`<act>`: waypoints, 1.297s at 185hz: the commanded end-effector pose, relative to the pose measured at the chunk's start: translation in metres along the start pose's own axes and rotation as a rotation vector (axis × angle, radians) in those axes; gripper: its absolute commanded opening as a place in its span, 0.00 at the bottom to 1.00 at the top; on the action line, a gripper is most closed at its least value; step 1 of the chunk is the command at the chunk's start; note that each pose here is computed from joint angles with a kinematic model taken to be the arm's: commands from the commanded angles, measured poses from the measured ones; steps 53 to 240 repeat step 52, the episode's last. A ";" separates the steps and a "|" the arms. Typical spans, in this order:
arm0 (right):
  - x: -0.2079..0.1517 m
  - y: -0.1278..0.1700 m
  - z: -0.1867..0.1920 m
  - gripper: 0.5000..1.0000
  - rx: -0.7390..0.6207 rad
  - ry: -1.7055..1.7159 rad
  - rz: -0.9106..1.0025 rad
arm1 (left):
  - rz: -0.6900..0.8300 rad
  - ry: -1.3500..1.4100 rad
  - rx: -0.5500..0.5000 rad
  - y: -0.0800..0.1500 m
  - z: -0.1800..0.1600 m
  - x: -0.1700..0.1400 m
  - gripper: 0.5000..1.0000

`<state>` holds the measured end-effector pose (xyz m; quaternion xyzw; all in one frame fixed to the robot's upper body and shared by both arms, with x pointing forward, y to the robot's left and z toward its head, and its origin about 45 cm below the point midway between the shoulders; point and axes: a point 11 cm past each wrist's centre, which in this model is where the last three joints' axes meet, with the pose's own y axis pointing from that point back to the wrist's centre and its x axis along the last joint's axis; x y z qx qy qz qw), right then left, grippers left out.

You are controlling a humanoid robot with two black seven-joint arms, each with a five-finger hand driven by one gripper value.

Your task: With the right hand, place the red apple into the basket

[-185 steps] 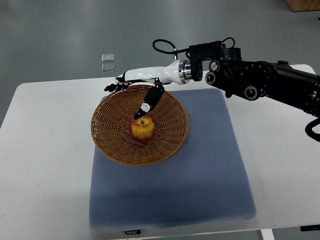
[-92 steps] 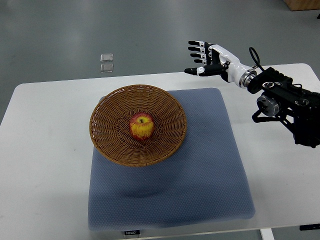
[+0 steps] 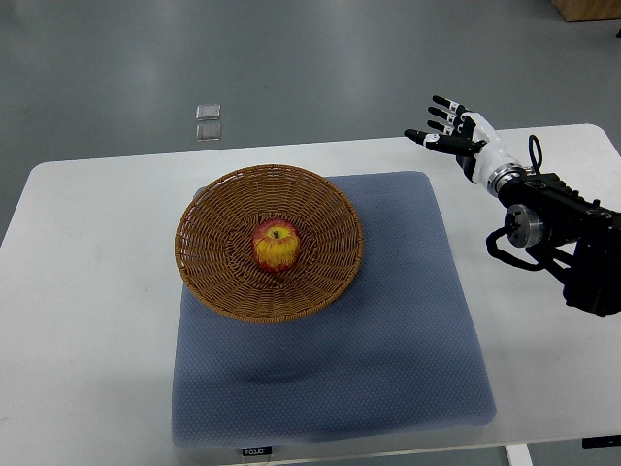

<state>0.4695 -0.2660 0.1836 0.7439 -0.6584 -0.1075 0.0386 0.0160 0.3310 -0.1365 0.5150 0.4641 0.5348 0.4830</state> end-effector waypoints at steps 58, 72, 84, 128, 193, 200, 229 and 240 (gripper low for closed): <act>-0.004 0.003 0.010 0.84 -0.009 -0.005 -0.006 | -0.001 0.002 -0.001 0.000 0.000 0.000 1.00; -0.004 0.003 0.010 0.84 -0.009 -0.005 -0.006 | -0.001 0.002 -0.001 0.000 0.000 0.000 1.00; -0.004 0.003 0.010 0.84 -0.009 -0.005 -0.006 | -0.001 0.002 -0.001 0.000 0.000 0.000 1.00; -0.004 0.003 0.010 0.84 -0.009 -0.005 -0.006 | -0.001 0.002 -0.001 0.000 0.000 0.000 1.00; -0.004 0.003 0.010 0.84 -0.009 -0.005 -0.006 | -0.001 0.002 -0.001 0.000 0.000 0.000 1.00; -0.004 0.003 0.010 0.84 -0.009 -0.005 -0.006 | -0.001 0.002 -0.001 0.000 0.000 0.000 1.00; -0.004 0.003 0.010 0.84 -0.009 -0.005 -0.006 | -0.001 0.002 -0.001 0.000 0.000 0.000 1.00; -0.004 0.003 0.010 0.84 -0.009 -0.005 -0.006 | -0.001 0.002 -0.001 0.000 0.000 0.000 1.00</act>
